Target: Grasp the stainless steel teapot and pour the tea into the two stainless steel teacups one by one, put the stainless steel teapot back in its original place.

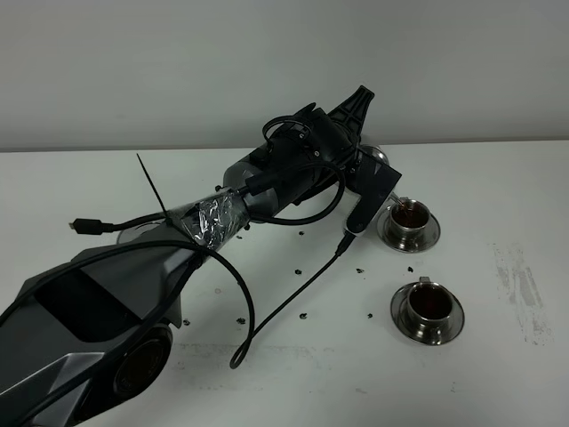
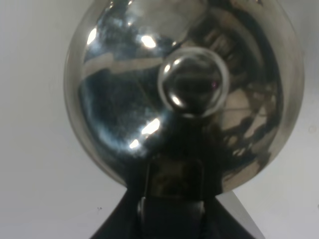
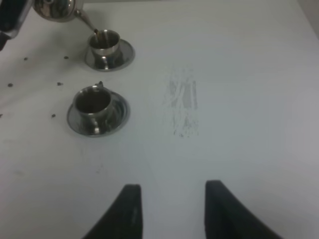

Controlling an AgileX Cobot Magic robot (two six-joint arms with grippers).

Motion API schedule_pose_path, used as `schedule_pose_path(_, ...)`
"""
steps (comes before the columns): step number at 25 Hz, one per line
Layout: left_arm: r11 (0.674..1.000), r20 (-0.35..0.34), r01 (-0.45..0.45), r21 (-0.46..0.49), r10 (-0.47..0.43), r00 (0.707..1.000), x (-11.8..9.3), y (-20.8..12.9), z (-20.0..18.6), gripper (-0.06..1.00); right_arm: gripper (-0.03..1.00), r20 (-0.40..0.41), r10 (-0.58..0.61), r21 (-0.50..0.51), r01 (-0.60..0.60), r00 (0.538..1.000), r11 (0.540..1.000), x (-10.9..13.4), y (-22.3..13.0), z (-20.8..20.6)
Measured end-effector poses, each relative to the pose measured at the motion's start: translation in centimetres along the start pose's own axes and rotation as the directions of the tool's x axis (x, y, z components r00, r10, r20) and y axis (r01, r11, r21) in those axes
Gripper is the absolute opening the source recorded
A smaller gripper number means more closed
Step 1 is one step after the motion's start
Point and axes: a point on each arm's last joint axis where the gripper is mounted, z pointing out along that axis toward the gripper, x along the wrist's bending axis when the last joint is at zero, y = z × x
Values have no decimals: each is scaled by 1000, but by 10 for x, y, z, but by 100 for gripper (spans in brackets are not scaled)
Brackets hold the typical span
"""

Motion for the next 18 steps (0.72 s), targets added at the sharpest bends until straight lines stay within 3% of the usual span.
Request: schedule_pose_path(18, 1000, -24, -25, -2, 25, 999, 2, 0, 0, 22, 29, 1, 0, 0, 0, 1000, 1000, 0, 0, 0)
